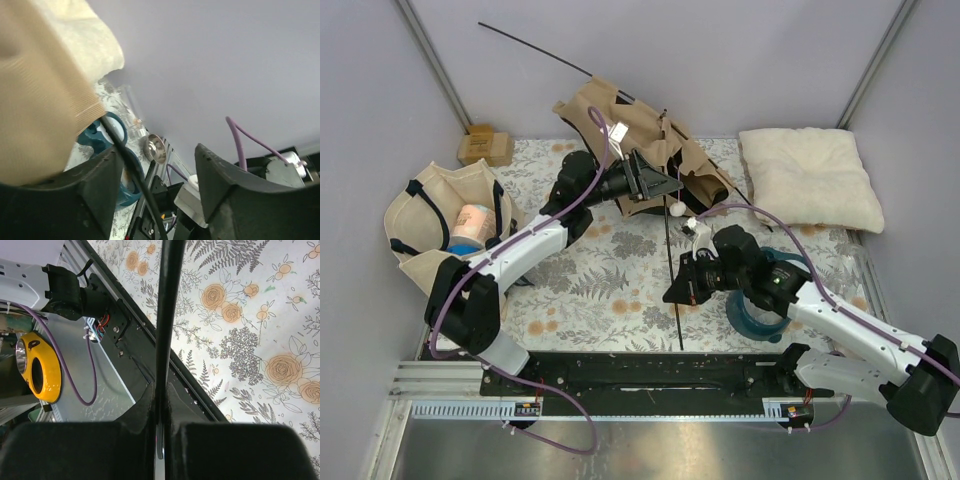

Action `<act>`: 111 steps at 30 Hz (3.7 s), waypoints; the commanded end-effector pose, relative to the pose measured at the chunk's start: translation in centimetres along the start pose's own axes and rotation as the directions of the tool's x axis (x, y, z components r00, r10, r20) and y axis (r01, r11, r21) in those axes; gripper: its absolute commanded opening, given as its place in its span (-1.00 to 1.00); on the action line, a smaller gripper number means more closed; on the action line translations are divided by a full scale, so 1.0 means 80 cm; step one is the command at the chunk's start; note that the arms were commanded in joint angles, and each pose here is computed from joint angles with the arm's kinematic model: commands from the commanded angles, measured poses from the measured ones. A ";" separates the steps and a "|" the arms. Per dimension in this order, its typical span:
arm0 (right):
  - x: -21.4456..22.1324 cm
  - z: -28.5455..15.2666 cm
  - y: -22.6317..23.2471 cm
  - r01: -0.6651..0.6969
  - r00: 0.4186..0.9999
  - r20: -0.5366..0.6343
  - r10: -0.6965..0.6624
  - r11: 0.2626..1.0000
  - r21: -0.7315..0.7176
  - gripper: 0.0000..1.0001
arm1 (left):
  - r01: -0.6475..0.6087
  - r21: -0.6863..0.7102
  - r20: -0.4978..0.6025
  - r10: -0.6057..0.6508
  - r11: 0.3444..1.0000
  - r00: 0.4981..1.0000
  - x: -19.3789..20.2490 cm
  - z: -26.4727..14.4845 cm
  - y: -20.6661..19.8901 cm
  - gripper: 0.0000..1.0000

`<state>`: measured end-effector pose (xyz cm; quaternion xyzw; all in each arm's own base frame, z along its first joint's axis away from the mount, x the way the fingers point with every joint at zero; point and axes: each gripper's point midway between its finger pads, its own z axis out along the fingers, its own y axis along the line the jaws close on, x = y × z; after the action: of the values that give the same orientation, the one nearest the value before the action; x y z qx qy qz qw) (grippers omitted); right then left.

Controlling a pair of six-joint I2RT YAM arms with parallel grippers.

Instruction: Set up the pet tent

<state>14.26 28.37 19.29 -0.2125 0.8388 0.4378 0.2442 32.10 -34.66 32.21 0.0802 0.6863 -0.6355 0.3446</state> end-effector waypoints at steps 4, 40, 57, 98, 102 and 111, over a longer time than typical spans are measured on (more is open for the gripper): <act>-0.068 -0.017 -0.002 0.035 0.980 0.191 -0.054 0.994 0.101 -1.00 | -0.189 0.160 -0.076 0.204 0.969 0.976 -0.010 -0.018 -0.033 0.36; -0.143 -0.036 0.017 0.001 0.924 0.378 -0.053 0.991 0.135 -1.00 | -0.683 -0.304 -0.046 0.706 0.664 0.707 -0.049 -0.076 0.080 0.54; -0.148 -0.030 0.017 -0.003 0.927 0.371 -0.049 0.990 0.139 -1.00 | -0.757 -0.285 -0.034 0.783 0.588 0.621 -0.045 -0.061 0.065 -0.03; -0.411 -0.121 0.065 -0.030 0.405 0.907 -0.117 0.990 0.141 -1.00 | -0.747 -0.275 -0.194 0.726 0.606 0.660 0.041 -0.126 0.077 -1.00; -0.427 -0.136 0.057 -0.058 0.352 0.927 -0.129 0.986 0.159 -1.00 | -0.741 -0.282 -0.211 0.714 0.609 0.667 0.056 -0.139 0.085 -1.00; -0.462 -0.155 0.054 -0.080 0.274 0.957 -0.100 0.989 0.126 -1.00 | -0.753 -0.292 -0.243 0.716 0.589 0.654 0.083 -0.162 0.104 -1.00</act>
<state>33.48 33.71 35.54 -0.0149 0.7238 0.4310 0.5387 29.38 -23.87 27.59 0.2976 0.6482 -0.2909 0.6377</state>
